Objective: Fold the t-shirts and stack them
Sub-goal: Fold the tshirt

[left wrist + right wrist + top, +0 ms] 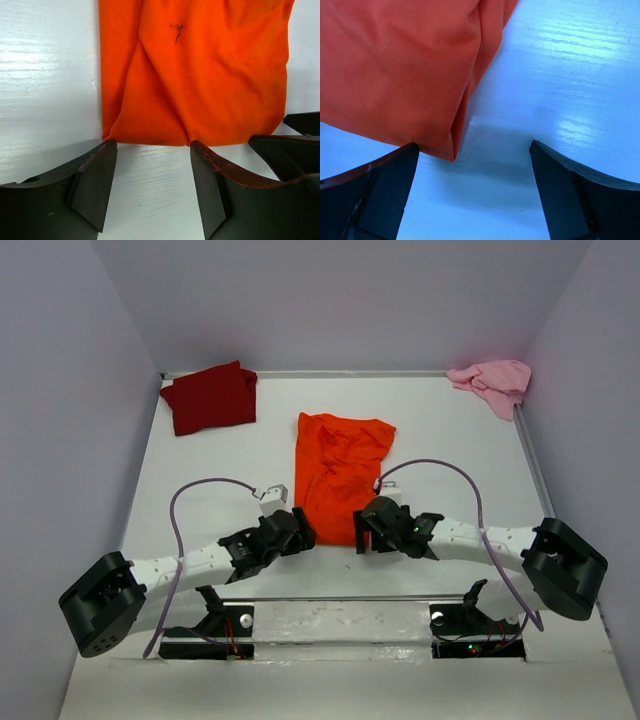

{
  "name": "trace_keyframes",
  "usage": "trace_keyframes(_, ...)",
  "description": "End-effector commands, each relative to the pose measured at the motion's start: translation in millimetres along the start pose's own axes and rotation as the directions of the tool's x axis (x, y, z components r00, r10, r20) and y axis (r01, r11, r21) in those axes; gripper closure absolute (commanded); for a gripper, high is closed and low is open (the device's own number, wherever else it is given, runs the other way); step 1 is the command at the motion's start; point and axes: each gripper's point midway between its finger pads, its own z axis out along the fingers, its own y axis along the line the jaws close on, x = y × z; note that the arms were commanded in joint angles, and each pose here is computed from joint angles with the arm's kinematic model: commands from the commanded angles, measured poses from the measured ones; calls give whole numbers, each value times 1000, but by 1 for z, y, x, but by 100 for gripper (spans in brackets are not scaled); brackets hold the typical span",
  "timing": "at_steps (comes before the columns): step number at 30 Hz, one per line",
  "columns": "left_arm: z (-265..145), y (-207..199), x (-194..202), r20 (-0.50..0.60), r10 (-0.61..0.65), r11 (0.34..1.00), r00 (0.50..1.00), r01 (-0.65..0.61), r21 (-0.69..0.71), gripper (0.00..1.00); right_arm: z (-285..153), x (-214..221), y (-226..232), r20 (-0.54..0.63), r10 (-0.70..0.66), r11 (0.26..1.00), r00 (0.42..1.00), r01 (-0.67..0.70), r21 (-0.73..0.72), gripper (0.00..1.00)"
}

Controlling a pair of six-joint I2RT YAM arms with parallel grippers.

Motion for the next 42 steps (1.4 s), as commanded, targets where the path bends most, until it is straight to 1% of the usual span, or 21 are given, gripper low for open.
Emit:
trace_keyframes(1,-1,3,-8,64,-41,999,997,41,0,31,2,-8,13,42,56,998,998,-55,-39,2)
trace_keyframes(6,-1,25,-12,97,13,995,995,-4,-98,31,7,-13,14,52,35,999,998,-34,-22,3)
trace_keyframes(10,1,24,-15,109,21,993,994,-8,-114,30,10,-16,17,48,26,1000,998,-26,-15,3)
trace_keyframes(13,6,27,-13,96,27,989,995,-13,-144,30,13,-16,18,49,27,1000,998,-27,-12,3)
trace_keyframes(17,14,29,-8,73,47,984,996,-33,-177,30,16,-15,22,38,29,999,999,-28,-18,6)
trace_keyframes(20,21,29,-3,60,51,982,997,-39,-187,31,16,-14,29,32,42,998,999,-40,-58,12)
trace_keyframes(23,24,25,-3,59,51,983,997,-39,-180,33,15,-13,33,23,49,996,999,-47,-78,16)
trace_keyframes(25,25,23,-3,60,52,984,997,-41,-174,38,15,-13,33,23,49,996,999,-47,-80,23)
trace_keyframes(26,26,21,-4,61,52,984,997,-41,-171,42,15,-12,33,24,46,996,999,-44,-80,25)
trace_keyframes(27,26,22,-4,59,59,983,997,-48,-176,45,16,-12,32,22,43,996,999,-42,-78,34)
trace_keyframes(28,27,22,-4,59,62,983,996,-51,-176,51,16,-11,32,19,41,996,999,-39,-77,41)
trace_keyframes(29,27,22,-4,59,65,983,996,-54,-177,53,16,-10,31,16,37,996,999,-35,-76,49)
trace_keyframes(30,26,22,-4,59,67,983,996,-56,-175,56,17,-9,31,11,38,997,999,-37,-74,76)
trace_keyframes(31,26,23,-3,57,66,983,996,-56,-173,65,17,-8,31,7,38,997,999,-37,-72,85)
trace_keyframes(33,25,23,-3,57,65,984,996,-54,-169,77,17,-6,31,-3,37,997,999,-38,-68,100)
trace_keyframes(34,24,24,-2,55,63,984,996,-53,-168,86,19,-4,30,-15,33,997,999,-34,-64,100)
trace_keyframes(35,23,24,-2,55,61,985,997,-51,-166,100,19,-3,31,-20,33,997,999,-35,-63,100)
trace_keyframes(38,20,24,1,50,56,987,997,-48,-154,100,17,3,26,-50,25,999,998,-27,-43,100)
trace_keyframes(42,15,19,7,42,38,991,998,-33,-130,100,5,8,24,-60,29,998,998,-33,-62,100)
